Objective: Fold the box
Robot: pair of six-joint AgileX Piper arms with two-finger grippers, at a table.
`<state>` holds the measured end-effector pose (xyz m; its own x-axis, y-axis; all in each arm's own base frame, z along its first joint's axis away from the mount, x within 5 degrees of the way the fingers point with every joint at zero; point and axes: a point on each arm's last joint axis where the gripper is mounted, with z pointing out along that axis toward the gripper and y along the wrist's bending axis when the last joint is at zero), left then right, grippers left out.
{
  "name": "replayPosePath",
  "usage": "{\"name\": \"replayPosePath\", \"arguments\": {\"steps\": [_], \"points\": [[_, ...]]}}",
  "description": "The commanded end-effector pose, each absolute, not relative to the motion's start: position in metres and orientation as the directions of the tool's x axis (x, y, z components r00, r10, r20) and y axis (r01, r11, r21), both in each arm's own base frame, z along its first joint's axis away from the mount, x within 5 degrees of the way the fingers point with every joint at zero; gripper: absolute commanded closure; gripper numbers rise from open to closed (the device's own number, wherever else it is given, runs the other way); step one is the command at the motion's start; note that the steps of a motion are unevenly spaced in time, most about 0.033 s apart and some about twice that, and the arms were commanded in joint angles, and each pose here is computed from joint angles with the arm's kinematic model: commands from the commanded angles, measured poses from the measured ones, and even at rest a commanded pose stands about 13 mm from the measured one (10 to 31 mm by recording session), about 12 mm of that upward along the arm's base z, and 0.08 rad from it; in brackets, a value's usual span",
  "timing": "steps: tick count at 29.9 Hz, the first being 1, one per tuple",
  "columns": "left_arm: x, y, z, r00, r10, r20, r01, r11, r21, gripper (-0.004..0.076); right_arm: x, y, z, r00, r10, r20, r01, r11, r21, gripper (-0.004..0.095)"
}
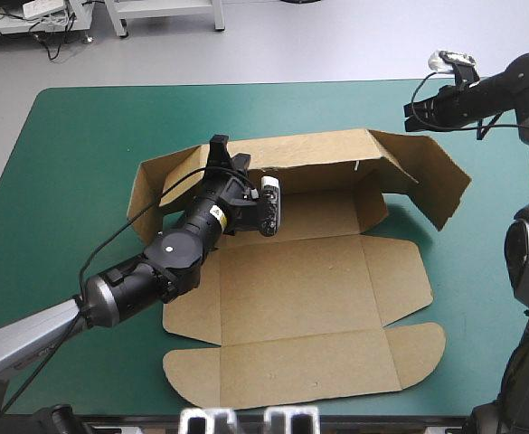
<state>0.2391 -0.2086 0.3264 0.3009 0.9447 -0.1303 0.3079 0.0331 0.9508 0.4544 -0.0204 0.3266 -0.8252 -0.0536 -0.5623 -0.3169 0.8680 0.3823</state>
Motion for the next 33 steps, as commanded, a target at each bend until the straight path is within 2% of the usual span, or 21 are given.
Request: {"name": "replayPosePath", "arguments": {"steps": [1,5,10,14,19,23,27,29,33], "points": [[0.238,-0.201,0.347,0.253,0.956,-0.148,0.235,0.088,0.968,0.0734,0.427,-0.016,0.370,-0.771,-0.095,-0.630,-0.376,0.866,0.329,0.0931],[0.238,-0.201,0.347,0.252,0.956,-0.152,0.234,0.093,0.968,0.0734,0.404,-0.011,0.373,-0.750,-0.168,-0.640,-0.443,0.846,0.297,0.0932],[0.237,-0.202,0.348,0.265,0.950,-0.163,0.232,0.101,0.967,0.0734,0.380,0.001,0.367,-0.695,-0.230,-0.681,-0.564,0.761,0.319,0.0932],[0.237,-0.203,0.348,0.277,0.946,-0.166,0.236,0.100,0.966,0.0734,0.367,0.007,0.364,-0.684,-0.226,-0.693,-0.592,0.727,0.347,0.0932],[0.237,-0.204,0.347,0.284,0.944,-0.170,0.240,0.101,0.966,0.0734,0.338,0.011,0.351,-0.679,-0.281,-0.679,-0.628,0.701,0.338,0.0932],[0.235,-0.207,0.347,0.316,0.932,-0.179,0.253,0.099,0.962,0.0734,0.316,0.015,0.343,-0.619,-0.315,-0.720,-0.671,0.689,0.276,0.0931],[0.233,-0.213,0.346,0.377,0.906,-0.193,0.275,0.090,0.957,0.0734,0.311,0.017,0.336,-0.478,-0.318,-0.819,-0.709,0.690,0.146,0.0931],[0.233,-0.214,0.345,0.387,0.901,-0.195,0.280,0.087,0.956,0.0734,0.311,0.018,0.334,-0.418,-0.361,-0.834,-0.745,0.661,0.087,0.0931],[0.233,-0.215,0.343,0.382,0.903,-0.196,0.286,0.086,0.954,0.0734,0.313,0.016,0.334,-0.386,-0.389,-0.836,-0.740,0.672,0.029,0.0920]]}}
